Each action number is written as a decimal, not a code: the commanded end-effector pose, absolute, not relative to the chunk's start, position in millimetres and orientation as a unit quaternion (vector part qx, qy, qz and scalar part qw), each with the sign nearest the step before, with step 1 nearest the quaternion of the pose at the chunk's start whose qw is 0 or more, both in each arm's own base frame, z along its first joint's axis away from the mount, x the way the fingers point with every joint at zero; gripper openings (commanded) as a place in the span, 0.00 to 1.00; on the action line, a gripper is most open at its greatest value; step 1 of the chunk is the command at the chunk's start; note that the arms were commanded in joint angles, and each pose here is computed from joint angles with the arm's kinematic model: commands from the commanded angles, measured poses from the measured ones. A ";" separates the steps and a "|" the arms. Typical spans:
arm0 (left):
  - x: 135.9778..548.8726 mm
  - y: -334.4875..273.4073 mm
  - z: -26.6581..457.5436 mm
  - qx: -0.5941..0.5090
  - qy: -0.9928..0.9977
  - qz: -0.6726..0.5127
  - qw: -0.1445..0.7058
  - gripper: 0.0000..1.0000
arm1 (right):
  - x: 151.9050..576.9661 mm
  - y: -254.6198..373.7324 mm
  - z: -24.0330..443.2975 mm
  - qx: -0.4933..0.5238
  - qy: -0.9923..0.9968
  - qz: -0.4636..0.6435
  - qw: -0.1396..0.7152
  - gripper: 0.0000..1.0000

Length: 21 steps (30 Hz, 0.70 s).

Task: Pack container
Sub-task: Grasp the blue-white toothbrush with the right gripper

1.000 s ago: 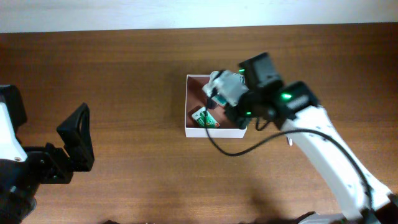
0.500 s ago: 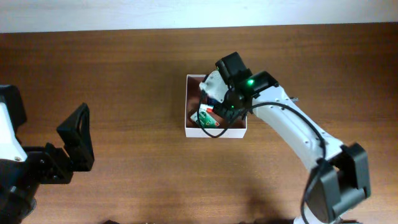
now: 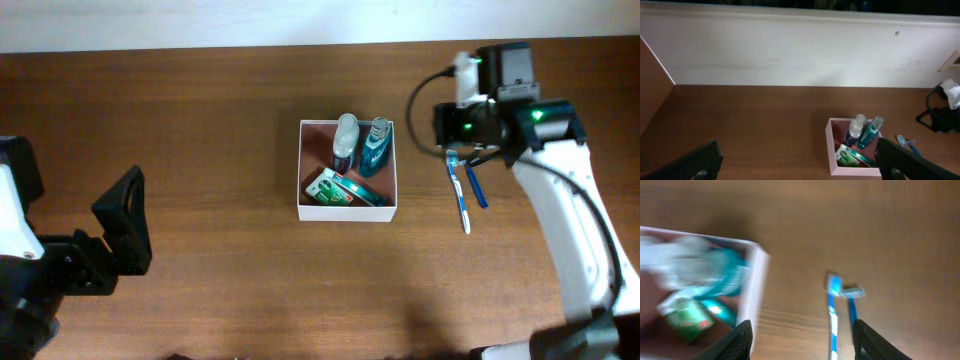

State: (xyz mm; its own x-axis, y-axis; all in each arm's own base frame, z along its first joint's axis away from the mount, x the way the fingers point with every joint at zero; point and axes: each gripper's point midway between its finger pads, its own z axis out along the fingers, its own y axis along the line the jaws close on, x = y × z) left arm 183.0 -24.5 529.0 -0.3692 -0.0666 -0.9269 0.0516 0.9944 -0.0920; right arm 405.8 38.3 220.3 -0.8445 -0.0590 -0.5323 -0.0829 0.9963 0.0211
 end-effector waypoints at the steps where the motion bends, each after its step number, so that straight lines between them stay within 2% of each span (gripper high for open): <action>1: 184.8 -22.3 528.5 -0.002 0.826 -0.040 0.562 0.99 | 405.4 0.6 151.6 0.043 0.982 0.011 0.183 0.59; 3: 184.9 -22.2 528.5 -0.002 0.826 -0.040 0.562 0.99 | 403.8 -14.0 112.0 0.064 0.990 0.015 0.127 0.59; 9: 184.8 -22.3 528.5 -0.002 0.826 -0.040 0.562 0.99 | 392.8 -13.4 52.4 0.071 0.996 0.027 0.037 0.57; 12: 184.8 -22.3 528.5 -0.002 0.826 -0.040 0.562 0.99 | 387.1 -11.4 29.7 0.070 0.997 0.026 0.004 0.54; 16: 184.8 -22.3 528.5 -0.002 0.826 -0.040 0.562 0.99 | 378.1 -11.2 6.3 0.071 0.997 0.025 -0.034 0.42; 21: 184.8 -22.3 528.5 -0.002 0.826 -0.040 0.562 0.99 | 367.7 -10.4 -6.3 0.095 0.993 0.023 -0.061 0.41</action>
